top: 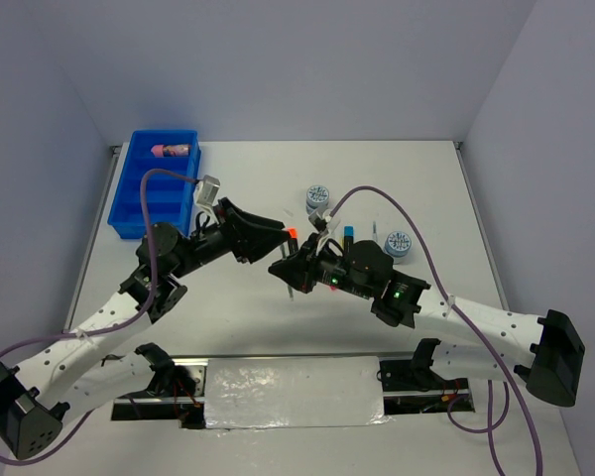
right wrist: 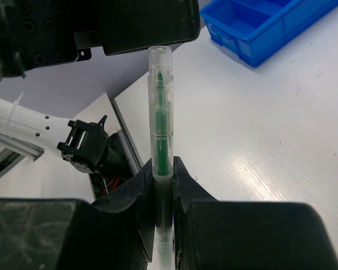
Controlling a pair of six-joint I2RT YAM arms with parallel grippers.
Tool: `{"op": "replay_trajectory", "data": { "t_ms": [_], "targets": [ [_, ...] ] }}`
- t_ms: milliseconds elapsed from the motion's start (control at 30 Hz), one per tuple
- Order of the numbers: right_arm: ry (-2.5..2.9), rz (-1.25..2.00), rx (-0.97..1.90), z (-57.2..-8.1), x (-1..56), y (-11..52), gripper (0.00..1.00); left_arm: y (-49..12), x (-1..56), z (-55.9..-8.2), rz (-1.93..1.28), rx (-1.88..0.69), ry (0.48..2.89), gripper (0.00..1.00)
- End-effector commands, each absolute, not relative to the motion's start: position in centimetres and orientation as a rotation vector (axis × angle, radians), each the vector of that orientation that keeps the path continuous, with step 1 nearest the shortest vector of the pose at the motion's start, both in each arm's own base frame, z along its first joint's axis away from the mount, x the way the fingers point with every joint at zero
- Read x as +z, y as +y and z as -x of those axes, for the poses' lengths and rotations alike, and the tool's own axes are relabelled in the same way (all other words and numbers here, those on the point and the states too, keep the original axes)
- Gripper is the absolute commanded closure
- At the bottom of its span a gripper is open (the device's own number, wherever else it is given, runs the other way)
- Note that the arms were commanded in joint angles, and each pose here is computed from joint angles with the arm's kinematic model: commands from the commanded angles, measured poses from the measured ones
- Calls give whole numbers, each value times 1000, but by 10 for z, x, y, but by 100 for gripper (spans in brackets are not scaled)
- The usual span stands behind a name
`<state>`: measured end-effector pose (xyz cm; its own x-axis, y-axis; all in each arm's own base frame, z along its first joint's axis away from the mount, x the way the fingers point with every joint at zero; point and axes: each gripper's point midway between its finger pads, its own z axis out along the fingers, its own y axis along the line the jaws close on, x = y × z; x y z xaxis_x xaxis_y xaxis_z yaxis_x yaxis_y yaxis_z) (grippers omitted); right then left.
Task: Sort the stationery into containers
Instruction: Close the pen cap on the pen.
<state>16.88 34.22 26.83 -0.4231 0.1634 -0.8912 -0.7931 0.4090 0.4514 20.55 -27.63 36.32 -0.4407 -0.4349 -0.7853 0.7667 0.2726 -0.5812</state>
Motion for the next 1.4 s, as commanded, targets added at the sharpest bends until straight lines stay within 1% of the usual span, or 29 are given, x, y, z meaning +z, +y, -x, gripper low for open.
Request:
{"op": "replay_trajectory", "data": {
  "t_ms": [0, 67, 200, 300, 433, 600, 867, 1100, 1300, 1367],
  "targets": [
    [1587, 559, 1220, -166, 298, 342, 100, -278, 368, -205, -353, -1411, 1434, 42],
    [1586, 561, 1220, -166, 299, 342, 100, -279, 366, -205, -361, -1414, 1438, 44],
    [1584, 564, 1222, -166, 302, 343, 100, -282, 362, -206, -365, -1418, 1453, 61],
    [1582, 569, 1222, -166, 304, 343, 100, -283, 359, -206, -368, -1420, 1463, 67],
    [1581, 562, 1214, -167, 305, 341, 100, -284, 355, -207, -372, -1420, 1478, 68],
    [1569, 559, 1209, -167, 310, 339, 100, -285, 348, -209, -370, -1407, 1498, 63],
    [1558, 556, 1199, -167, 317, 336, 100, -286, 346, -206, -383, -1412, 1502, 65],
    [1558, 563, 1209, -165, 316, 336, 100, -285, 344, -208, -388, -1390, 1511, 63],
    [1547, 560, 1214, -163, 321, 333, 100, -286, 339, -210, -392, -1384, 1527, 64],
    [1547, 558, 1209, -163, 321, 332, 100, -287, 339, -209, -398, -1388, 1522, 71]
  ]
}}
